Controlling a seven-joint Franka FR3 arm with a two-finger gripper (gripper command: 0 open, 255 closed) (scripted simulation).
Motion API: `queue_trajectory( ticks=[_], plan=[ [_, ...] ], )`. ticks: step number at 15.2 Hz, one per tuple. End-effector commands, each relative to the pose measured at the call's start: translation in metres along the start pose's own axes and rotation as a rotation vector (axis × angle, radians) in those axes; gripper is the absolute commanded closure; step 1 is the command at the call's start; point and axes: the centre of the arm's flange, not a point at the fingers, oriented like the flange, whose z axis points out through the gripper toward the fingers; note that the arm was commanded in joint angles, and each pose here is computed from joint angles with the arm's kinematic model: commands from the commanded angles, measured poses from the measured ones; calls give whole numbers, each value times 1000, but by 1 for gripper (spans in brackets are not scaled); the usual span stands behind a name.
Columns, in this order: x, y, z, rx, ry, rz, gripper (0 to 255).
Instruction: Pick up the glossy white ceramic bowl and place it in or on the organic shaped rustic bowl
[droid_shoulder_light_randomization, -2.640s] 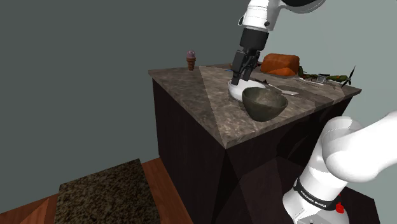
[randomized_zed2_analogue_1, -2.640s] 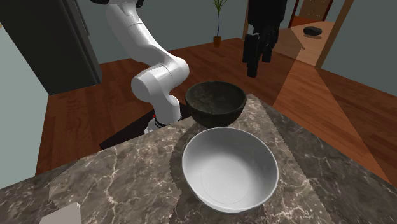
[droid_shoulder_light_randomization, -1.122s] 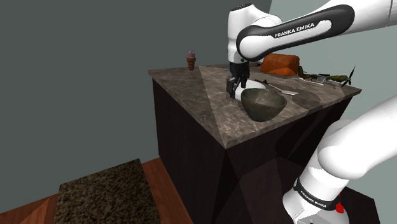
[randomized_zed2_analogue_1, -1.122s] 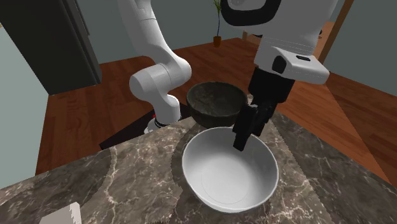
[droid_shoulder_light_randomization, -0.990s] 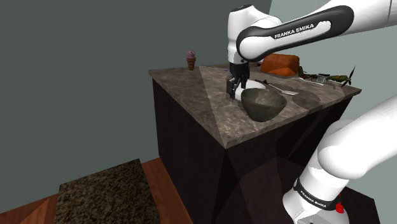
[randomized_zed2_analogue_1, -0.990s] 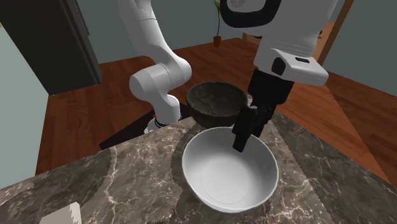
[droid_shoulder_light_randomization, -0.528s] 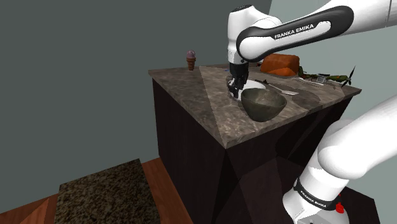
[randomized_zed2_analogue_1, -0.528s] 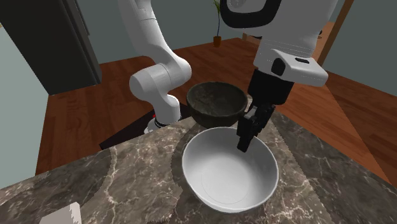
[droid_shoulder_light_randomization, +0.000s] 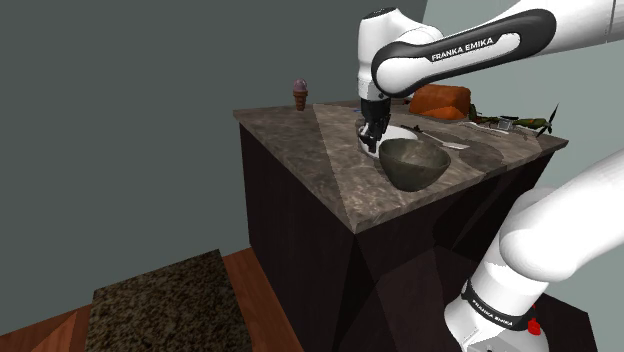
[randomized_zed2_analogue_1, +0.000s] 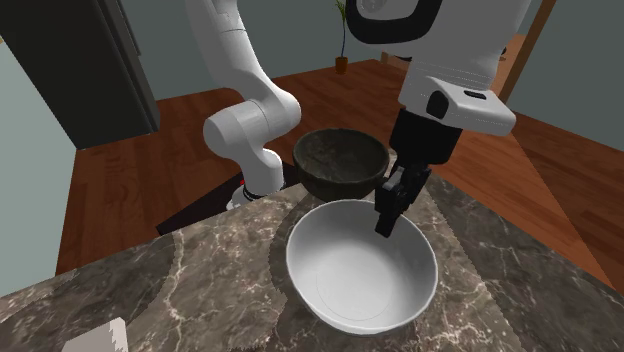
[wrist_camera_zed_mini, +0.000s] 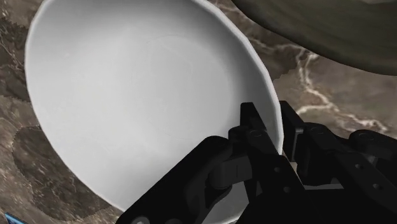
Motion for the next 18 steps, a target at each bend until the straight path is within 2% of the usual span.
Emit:
queue_trajectory(
  ticks=[1, 18],
  plan=[
    [0, 1, -5, 0, -1, 0, 255],
    [0, 28, -90, 0, -1, 0, 255]
  ],
)
